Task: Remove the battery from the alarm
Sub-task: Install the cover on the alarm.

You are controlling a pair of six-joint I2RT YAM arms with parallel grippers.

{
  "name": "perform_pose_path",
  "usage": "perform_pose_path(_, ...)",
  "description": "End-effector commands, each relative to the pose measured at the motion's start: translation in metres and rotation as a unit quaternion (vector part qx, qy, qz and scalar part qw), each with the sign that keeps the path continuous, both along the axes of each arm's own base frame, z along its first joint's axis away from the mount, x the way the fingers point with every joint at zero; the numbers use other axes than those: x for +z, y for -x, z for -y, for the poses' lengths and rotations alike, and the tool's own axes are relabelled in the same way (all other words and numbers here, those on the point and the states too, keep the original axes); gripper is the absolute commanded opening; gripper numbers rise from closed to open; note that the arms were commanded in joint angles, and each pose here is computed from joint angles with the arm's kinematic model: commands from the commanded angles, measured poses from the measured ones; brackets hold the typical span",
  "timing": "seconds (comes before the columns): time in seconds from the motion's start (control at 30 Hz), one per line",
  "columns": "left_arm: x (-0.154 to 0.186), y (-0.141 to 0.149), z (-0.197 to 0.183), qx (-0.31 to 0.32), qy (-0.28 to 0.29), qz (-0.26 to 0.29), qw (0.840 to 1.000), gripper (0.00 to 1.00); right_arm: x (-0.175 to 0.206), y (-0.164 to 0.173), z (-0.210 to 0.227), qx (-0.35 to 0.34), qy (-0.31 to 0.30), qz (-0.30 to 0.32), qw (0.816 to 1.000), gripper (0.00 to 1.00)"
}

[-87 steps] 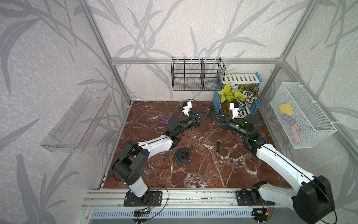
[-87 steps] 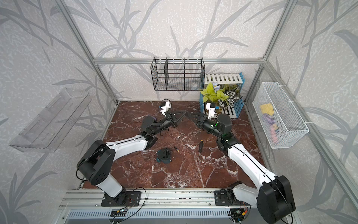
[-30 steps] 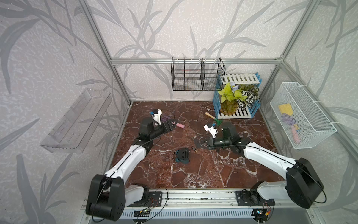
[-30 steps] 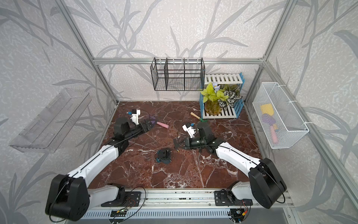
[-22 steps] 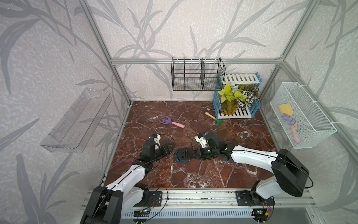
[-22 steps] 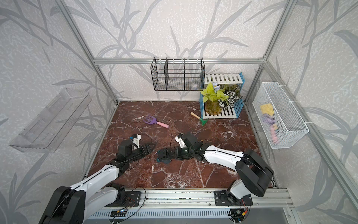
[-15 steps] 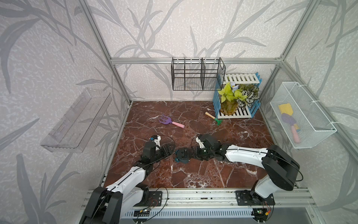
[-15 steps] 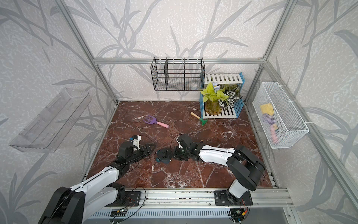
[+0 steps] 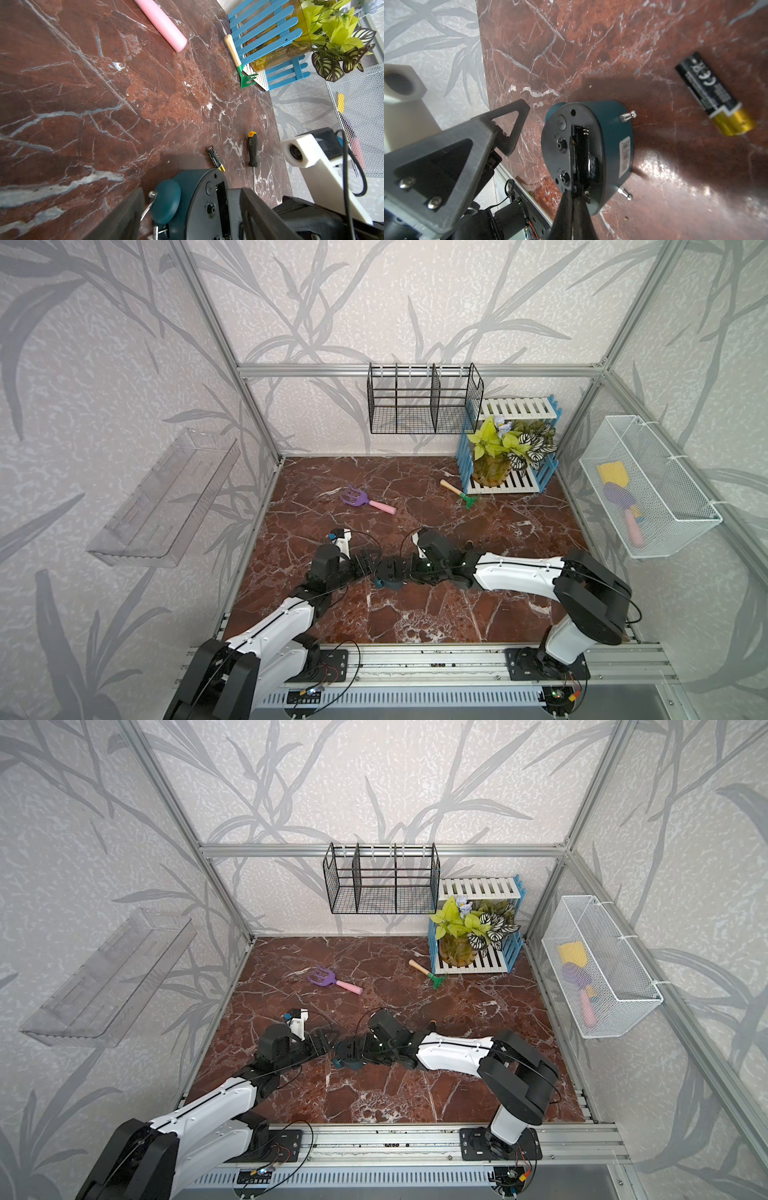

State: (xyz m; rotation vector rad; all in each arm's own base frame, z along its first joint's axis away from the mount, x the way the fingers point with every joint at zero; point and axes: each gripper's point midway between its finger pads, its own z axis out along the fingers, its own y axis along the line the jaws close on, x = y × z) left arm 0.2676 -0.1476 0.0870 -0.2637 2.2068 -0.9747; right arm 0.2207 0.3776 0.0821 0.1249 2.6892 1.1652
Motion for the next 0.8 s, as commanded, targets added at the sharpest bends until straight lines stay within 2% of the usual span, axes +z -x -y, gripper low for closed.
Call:
perform_pose_path(0.0,0.004,-0.003,0.0,-0.003,-0.013,0.016,1.0,0.77,0.004,-0.008,-0.008,-0.012,-0.003,0.011,1.0,0.0)
perform_pose_path(0.5,0.003,-0.002,0.0,-0.005,-0.021,0.012,1.0,0.77,-0.018,-0.005,-0.009,0.0,0.026,-0.01,1.0,0.0)
perform_pose_path(0.77,0.003,-0.001,0.0,-0.006,-0.021,0.012,1.0,0.77,-0.017,-0.003,0.002,-0.008,0.038,-0.007,0.999,0.0)
